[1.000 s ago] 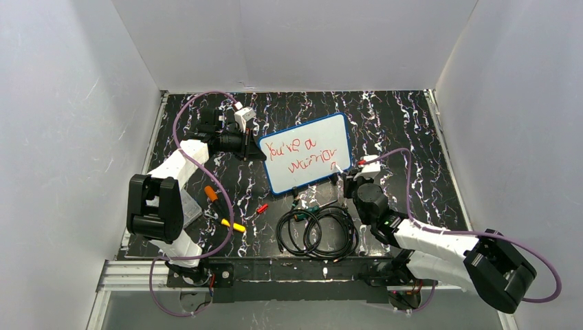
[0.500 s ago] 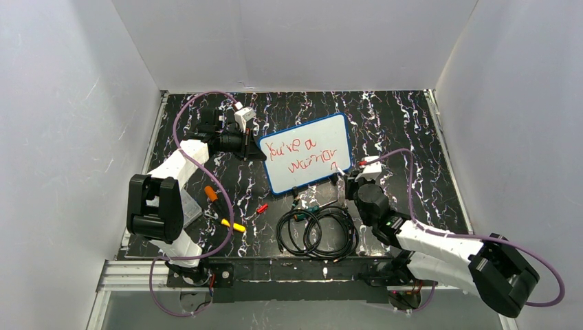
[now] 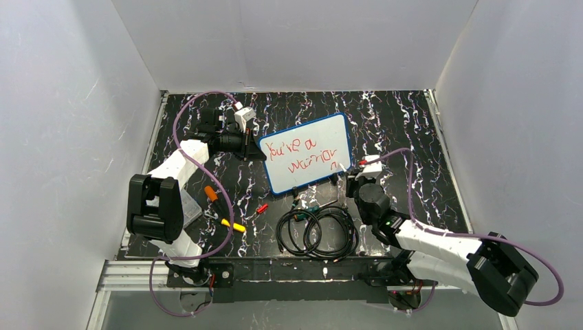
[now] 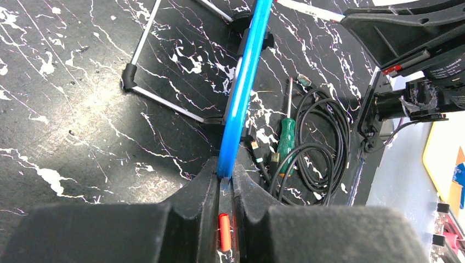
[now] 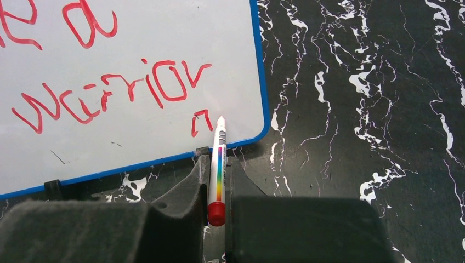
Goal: Write a sentence on the whiteboard
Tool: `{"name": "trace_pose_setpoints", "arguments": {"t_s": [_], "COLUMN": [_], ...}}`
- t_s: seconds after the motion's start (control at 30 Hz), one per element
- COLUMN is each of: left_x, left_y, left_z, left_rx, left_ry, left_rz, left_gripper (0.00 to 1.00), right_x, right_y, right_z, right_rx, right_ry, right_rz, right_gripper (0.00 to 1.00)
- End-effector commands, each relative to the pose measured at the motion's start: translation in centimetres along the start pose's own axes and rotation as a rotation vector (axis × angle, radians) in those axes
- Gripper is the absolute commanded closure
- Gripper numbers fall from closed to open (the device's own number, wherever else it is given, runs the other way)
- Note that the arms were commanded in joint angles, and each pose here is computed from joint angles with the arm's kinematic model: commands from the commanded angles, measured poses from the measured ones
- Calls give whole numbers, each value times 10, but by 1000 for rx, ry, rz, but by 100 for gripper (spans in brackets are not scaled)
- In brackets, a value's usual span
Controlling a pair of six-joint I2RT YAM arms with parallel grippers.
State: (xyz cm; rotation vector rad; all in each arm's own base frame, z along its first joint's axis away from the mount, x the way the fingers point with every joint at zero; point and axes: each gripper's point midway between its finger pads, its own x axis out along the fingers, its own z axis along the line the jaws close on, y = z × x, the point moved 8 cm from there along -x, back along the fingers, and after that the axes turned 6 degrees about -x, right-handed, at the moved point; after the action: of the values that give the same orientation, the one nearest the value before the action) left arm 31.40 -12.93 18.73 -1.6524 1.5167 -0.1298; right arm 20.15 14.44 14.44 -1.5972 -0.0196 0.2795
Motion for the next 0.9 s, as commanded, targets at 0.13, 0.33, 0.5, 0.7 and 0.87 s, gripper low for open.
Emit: {"name": "trace_pose_setpoints", "arguments": {"t_s": [0.13, 0.33, 0.5, 0.7, 0.87], "left_x": [-6, -6, -6, -6, -6], "left_y": [-8, -9, -9, -8, -8], "left_z": [-12, -12, -12, -12, -12], "left_rx": [48, 48, 48, 49, 47], "left_ry": [15, 15, 15, 15, 17], "left_rz": [-20, -21, -21, -21, -20], "left_gripper": [100, 100, 100, 100, 100], "right_x": [10, 10, 8, 3, 2], "right_y": [-24, -24, -15, 0, 6], "right_z": [4, 6, 7, 3, -1], "right_rx": [17, 8, 12, 27, 16], "right_ry": [12, -18, -39, -25, 15], "right_rz": [-102, -103, -68, -12, 14], "right_gripper": [99, 99, 99, 99, 99]}}
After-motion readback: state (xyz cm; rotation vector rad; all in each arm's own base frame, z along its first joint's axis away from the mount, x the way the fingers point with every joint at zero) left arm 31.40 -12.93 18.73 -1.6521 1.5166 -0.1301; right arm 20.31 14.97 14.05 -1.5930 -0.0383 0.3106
